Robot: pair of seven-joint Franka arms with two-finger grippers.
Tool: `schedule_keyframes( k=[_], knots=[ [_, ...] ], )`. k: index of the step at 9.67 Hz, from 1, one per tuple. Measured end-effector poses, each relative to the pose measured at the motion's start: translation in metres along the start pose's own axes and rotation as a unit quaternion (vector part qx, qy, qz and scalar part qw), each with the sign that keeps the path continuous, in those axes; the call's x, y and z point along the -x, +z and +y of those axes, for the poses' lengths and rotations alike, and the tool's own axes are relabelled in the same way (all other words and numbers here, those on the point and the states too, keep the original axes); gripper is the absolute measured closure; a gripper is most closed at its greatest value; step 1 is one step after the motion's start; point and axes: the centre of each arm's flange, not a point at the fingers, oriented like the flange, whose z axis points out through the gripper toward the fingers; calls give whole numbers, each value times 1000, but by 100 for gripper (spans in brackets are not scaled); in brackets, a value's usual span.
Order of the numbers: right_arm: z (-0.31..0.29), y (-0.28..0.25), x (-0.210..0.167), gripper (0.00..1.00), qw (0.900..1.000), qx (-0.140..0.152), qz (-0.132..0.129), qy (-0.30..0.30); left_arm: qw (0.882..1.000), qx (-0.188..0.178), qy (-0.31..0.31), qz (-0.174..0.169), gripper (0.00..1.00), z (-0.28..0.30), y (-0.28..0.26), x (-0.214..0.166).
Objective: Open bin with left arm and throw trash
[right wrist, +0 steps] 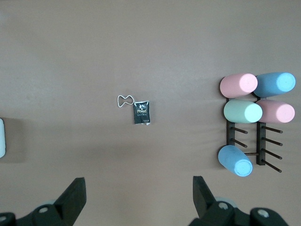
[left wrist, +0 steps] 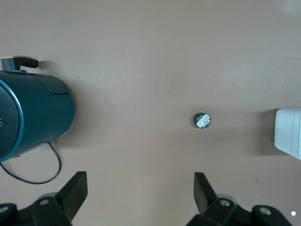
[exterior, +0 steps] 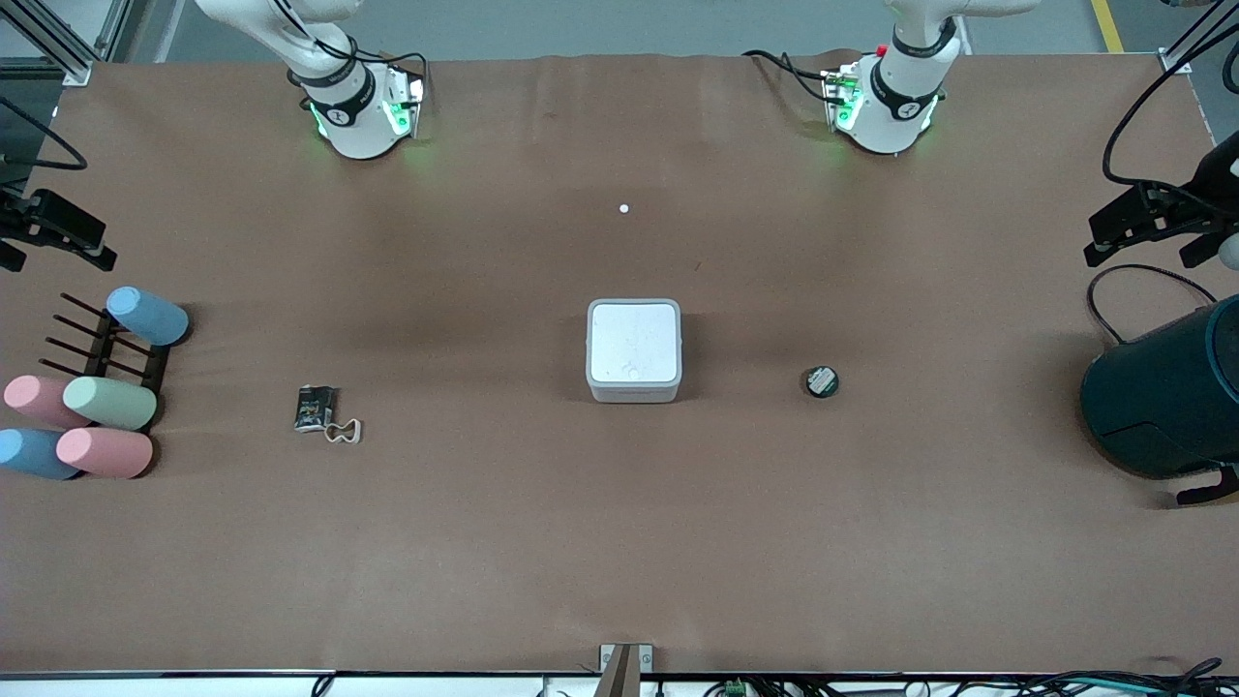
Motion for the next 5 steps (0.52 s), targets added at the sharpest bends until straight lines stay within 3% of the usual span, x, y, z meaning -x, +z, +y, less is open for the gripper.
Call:
schedule_keyframes(
  k=[3, 5],
  knots=[
    [0, 1, 0, 0, 1000, 0, -2, -1, 1000, 0, 0, 0, 0, 0, 0, 0],
    [-1, 3, 0, 0, 1000, 0, -6, -2, 1000, 11, 17, -18, 0, 19, 19, -6]
  ],
)
